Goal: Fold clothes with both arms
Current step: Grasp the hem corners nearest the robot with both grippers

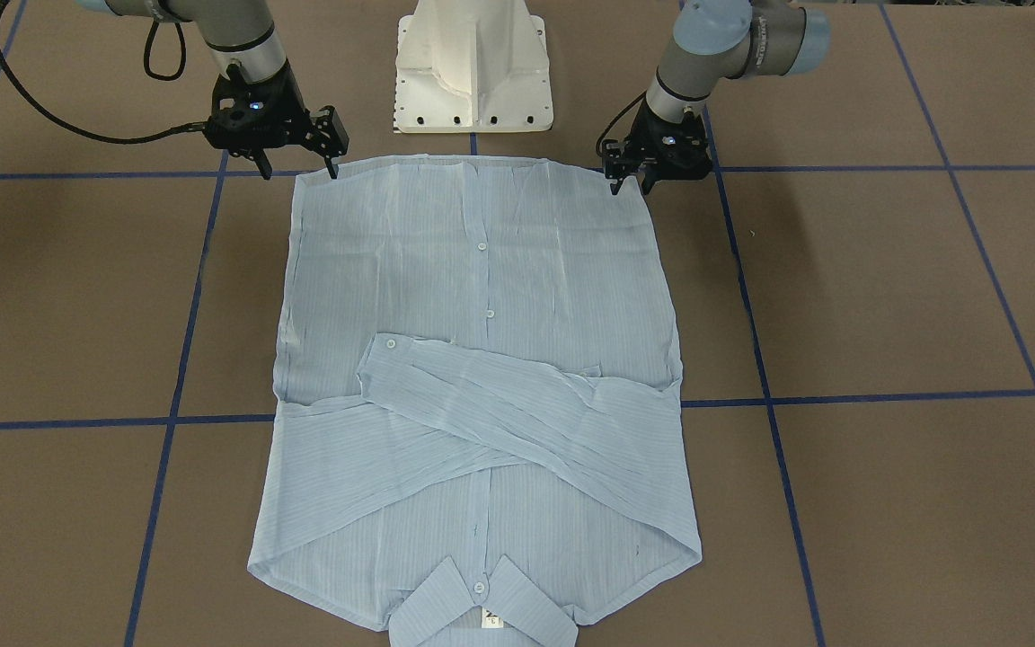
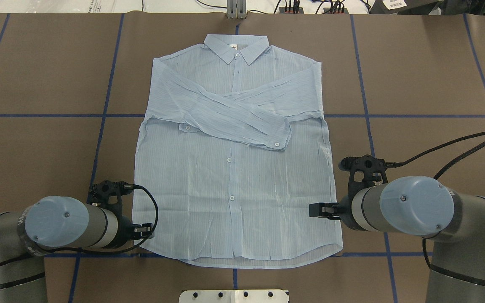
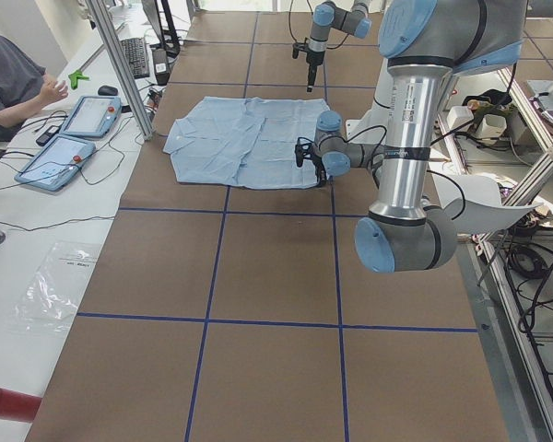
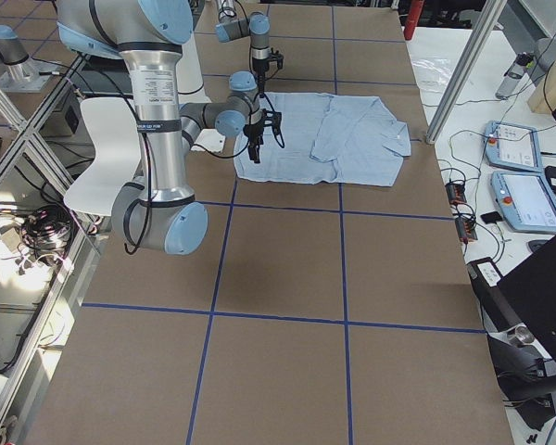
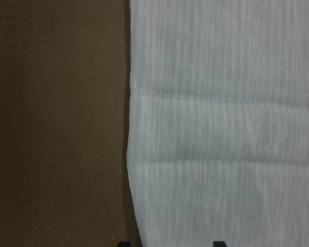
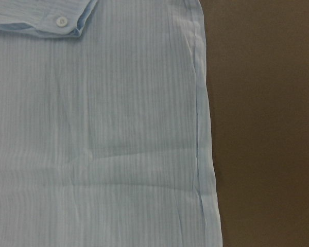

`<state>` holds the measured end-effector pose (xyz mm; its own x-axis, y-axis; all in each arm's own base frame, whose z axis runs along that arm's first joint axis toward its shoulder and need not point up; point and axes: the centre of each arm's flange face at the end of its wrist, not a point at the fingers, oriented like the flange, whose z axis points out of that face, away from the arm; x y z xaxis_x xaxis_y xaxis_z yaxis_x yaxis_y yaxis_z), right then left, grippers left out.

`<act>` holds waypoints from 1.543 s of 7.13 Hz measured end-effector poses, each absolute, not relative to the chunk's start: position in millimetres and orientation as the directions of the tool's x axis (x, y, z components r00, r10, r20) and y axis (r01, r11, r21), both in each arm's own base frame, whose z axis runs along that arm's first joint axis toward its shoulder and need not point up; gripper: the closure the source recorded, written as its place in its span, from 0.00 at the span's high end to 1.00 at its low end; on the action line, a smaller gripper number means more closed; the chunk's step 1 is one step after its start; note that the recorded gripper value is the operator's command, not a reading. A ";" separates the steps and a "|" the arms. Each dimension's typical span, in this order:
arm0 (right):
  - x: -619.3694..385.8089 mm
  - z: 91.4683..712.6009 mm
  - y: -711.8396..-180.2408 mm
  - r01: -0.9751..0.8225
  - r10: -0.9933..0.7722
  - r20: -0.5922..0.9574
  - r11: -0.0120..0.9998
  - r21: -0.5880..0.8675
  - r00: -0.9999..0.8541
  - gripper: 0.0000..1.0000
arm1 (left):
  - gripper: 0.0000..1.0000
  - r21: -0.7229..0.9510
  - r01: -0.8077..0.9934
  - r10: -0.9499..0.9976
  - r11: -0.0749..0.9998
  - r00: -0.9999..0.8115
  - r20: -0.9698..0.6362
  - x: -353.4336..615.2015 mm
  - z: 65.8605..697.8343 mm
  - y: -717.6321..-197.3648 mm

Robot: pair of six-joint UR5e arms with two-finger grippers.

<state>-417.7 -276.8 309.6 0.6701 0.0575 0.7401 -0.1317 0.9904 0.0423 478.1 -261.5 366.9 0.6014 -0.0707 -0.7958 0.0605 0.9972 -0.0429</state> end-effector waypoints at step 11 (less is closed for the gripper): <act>-421.1 387.9 -234.2 -0.171 0.019 0.737 0.976 0.131 0.676 0.72 | 0.00 -0.049 0.080 -0.087 0.996 0.587 -0.805 471.9 351.1 -257.9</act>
<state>-421.1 -234.2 387.9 0.6757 0.0192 0.7369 -0.1710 0.9765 0.1314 471.9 -257.9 351.1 0.5872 -0.0867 -0.8048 0.0801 0.9956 -0.0488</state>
